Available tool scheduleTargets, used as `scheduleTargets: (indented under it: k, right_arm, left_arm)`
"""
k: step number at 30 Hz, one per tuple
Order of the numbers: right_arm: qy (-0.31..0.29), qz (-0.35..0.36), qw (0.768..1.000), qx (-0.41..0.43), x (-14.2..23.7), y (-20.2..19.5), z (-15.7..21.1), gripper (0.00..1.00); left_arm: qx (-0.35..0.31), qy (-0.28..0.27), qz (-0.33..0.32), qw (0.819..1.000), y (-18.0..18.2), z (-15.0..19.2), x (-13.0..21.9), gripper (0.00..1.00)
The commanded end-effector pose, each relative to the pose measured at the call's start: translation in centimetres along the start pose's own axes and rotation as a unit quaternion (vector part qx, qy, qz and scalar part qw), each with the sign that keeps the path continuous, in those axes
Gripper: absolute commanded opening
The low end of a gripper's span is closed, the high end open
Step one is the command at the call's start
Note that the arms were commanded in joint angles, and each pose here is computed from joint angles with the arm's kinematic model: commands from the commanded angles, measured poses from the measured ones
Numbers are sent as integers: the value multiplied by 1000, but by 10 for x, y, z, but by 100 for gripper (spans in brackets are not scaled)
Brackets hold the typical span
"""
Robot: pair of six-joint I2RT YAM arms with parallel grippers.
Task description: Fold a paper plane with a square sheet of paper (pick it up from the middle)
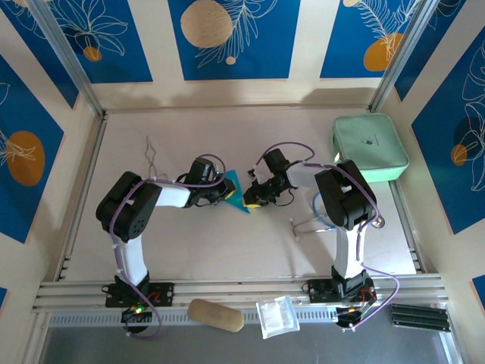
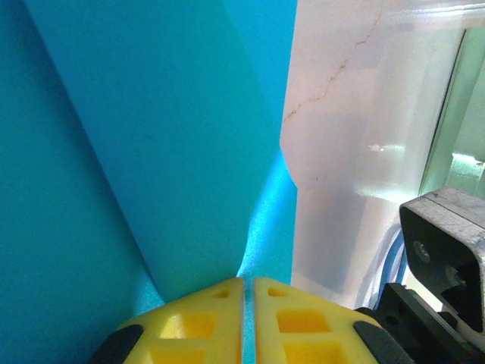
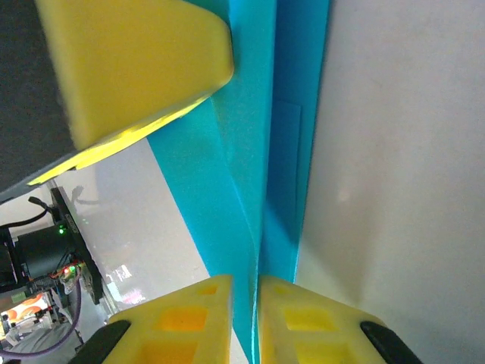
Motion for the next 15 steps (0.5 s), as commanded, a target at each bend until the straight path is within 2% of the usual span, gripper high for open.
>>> scheduleTargets:
  k: [1,15]
  right_arm:
    - [9,0,1000,-16,7,4,7,17]
    - [28,10,999,-29,0,-3,18,13]
  left_arm:
    - [-10,5,8,1000,-3,-2,0,12]
    - [-9,5,11,1000,-4,-1,1,16]
Point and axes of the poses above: each hand's point on the last joint's axis, 136 mm out from that joint toward the fingers, its own x axis back along the fingers, its own y axis along the line the jaws close on, z = x × y, the point moved 10 cm from there along x, back along the fingers, and after that the axes turned 14 degrees about x, right-handed, at the moved point
